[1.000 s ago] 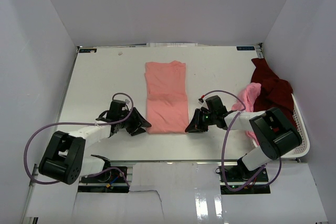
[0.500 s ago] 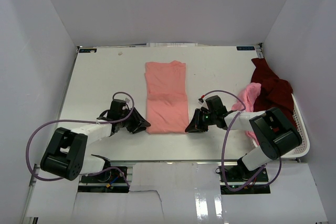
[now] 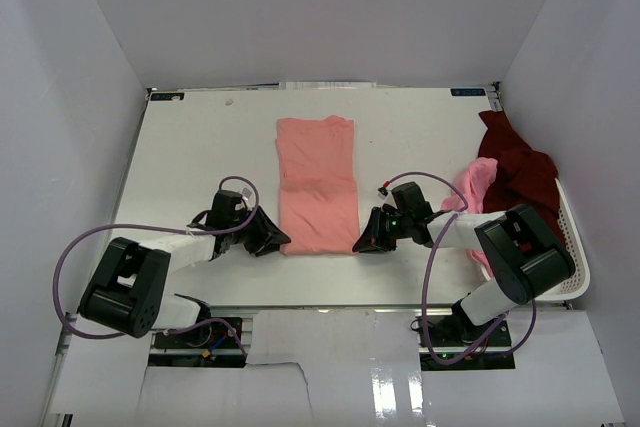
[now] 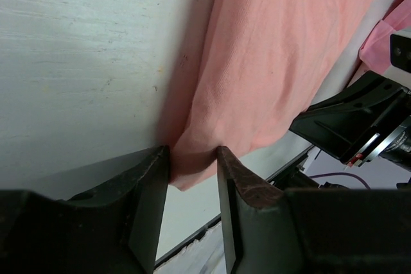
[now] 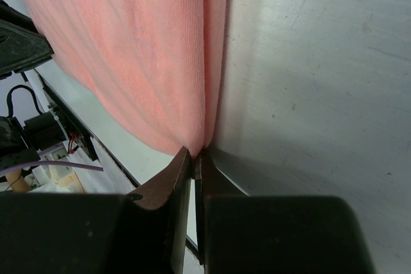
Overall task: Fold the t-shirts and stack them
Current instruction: Grab one side of the 2/3 rectangular tshirt with both arms
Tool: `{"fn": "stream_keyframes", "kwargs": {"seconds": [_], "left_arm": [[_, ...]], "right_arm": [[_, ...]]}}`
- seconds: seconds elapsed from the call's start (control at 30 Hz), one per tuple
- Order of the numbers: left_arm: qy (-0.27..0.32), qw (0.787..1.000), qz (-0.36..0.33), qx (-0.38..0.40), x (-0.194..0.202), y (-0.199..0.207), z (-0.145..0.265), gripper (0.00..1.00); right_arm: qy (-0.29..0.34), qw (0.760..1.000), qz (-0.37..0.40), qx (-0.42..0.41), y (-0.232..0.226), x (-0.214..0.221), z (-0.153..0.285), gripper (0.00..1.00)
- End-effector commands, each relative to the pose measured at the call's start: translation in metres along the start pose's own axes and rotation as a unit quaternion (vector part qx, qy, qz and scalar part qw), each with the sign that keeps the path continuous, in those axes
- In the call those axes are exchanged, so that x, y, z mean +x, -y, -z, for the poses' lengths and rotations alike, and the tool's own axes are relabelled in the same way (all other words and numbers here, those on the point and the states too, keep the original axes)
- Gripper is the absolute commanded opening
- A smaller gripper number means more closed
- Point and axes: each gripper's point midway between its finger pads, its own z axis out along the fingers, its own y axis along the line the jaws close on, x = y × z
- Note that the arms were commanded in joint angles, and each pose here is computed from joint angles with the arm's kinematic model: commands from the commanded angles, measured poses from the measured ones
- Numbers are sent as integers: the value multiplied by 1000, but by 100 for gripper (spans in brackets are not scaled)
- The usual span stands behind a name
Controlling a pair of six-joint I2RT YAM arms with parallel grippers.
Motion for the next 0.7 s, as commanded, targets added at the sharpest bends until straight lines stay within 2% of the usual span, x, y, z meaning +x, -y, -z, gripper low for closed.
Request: {"fn": "stream_keyframes", "kwargs": {"seconds": [0.0,0.03,0.07,0.1,0.13,0.3,0.67], "left_arm": [[-19,999,7,-49,13,-29,-6,46],[-20,999,6,-46,14,-28,-6,44],[-22,999,7,-46,15,-29,-6,36],[-22,999,6,-43,16,-28,-6,21],[-22,999,4,-41,16,-27,-5,15],[-23,999,-3,-36,17,-26,-4,0],[-60,998,-5,-10,24,-5,3,0]], "right_arm": [[8,1000,9,26,12,-3,-5,8],[9,1000,9,25,11,-3,-4,8],[8,1000,9,26,11,-2,-5,8],[7,1000,9,27,12,-2,-5,8],[8,1000,8,27,12,-2,-4,8],[8,1000,9,24,10,-2,-4,8],[-7,999,20,24,-6,-2,9,8]]}}
